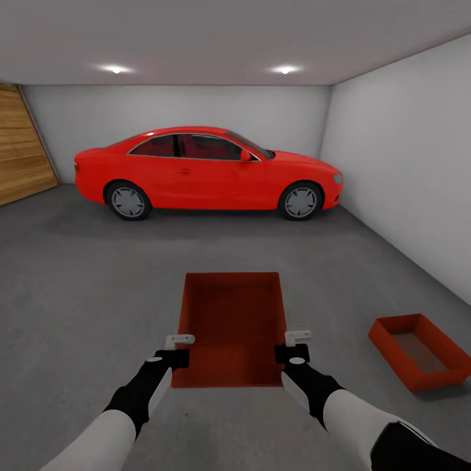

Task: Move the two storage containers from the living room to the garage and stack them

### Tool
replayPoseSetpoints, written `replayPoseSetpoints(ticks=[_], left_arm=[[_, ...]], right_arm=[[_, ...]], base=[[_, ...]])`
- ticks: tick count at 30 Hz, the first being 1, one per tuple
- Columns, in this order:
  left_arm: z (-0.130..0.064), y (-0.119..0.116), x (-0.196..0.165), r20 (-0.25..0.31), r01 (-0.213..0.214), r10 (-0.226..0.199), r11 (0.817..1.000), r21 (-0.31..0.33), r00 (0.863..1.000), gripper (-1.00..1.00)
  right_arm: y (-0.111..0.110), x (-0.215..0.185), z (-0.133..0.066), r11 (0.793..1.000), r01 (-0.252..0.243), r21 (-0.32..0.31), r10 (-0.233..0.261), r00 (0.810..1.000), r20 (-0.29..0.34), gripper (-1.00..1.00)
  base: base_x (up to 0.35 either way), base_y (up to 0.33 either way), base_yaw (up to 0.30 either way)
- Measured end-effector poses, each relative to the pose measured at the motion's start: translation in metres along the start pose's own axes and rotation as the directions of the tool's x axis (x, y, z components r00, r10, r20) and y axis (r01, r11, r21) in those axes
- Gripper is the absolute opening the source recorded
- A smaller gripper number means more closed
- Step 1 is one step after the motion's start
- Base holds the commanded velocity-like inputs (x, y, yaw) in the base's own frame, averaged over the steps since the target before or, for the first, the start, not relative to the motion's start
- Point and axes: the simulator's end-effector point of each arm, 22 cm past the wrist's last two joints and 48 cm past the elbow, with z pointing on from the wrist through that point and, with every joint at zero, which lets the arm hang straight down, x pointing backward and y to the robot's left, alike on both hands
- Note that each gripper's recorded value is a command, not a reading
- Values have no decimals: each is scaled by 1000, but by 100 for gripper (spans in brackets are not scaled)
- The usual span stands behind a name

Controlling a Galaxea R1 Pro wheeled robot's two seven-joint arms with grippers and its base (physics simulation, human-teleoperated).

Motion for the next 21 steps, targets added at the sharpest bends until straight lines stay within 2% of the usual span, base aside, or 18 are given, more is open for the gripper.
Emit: replayPoseSetpoints(ticks=[11, 21], left_arm=[[0, 0, 0, 0, 0, 0, 1000, 0, 1000, -100], [0, 3, -4, 14, 19, -19, 1000, 1, 1000, -100]], right_arm=[[0, 0, 0, 1000, 0, 0, 0, 1000, 0, -100], [3, -11, 0, 1000, 11, 0, -11, 1000, 17, -100]], base=[[322, 0, 0], [0, 0, 0]])
